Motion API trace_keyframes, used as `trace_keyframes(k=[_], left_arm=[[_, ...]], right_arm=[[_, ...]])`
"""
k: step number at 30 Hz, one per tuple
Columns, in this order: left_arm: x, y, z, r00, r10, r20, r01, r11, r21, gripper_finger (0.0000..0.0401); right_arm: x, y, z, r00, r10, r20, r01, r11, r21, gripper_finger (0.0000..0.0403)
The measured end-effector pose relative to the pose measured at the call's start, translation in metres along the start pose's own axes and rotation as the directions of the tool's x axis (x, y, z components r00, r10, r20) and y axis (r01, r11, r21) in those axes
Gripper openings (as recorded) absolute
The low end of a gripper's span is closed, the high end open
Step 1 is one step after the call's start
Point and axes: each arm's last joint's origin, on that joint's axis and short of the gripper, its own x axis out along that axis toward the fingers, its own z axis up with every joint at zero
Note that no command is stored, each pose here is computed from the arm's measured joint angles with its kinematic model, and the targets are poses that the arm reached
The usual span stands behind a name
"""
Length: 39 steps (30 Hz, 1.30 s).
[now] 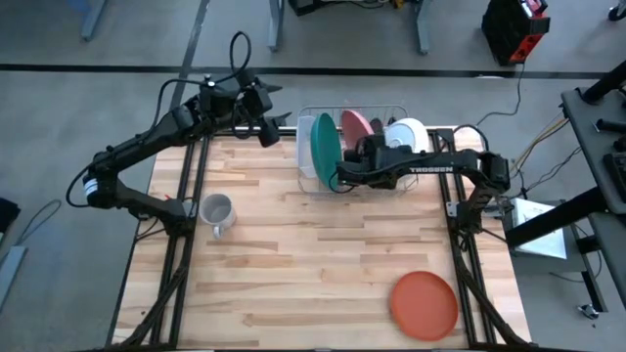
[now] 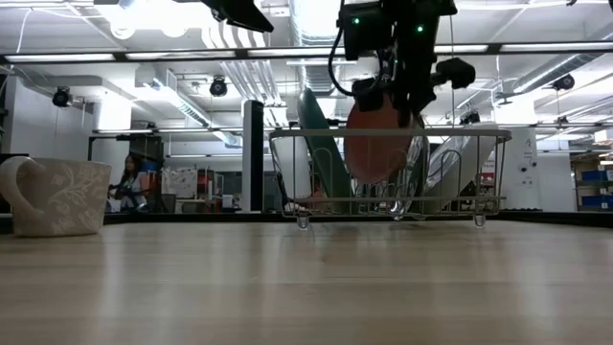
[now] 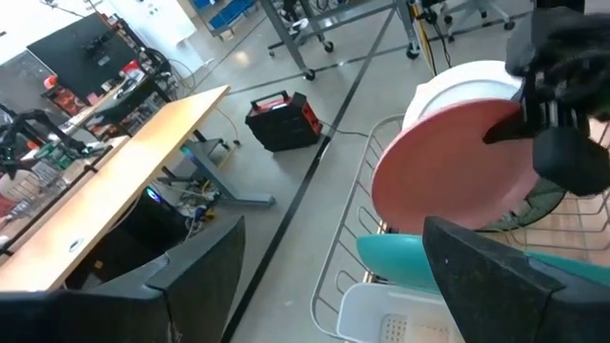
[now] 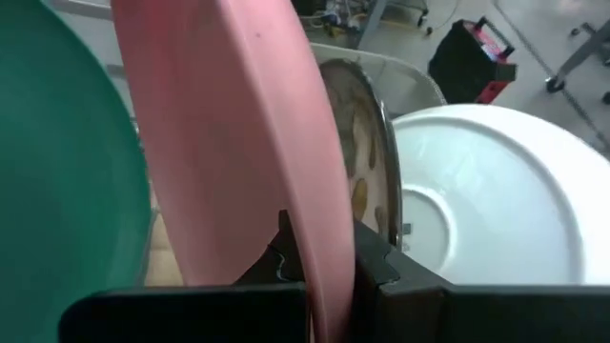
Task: Sort dishes
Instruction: Put the pink plate in the dish rack
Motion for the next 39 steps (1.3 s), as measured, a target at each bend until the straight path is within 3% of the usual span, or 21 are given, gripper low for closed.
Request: trace_keyframes(k=[20,39], left_arm=[[0.000,-0.001,-0.002,1.000,-0.010,-0.016,0.010,1.000,-0.008,0.0310],[0.000,-0.003,-0.005,0.998,-0.033,-0.046,0.032,0.999,-0.012,0.0310]], right_arm=[[0.020,0.016,-0.004,0.998,-0.058,-0.008,0.057,0.997,-0.056,0.0013],[0.011,0.021,0.006,0.981,0.046,-0.187,-0.055,0.998,-0.043,0.0127]])
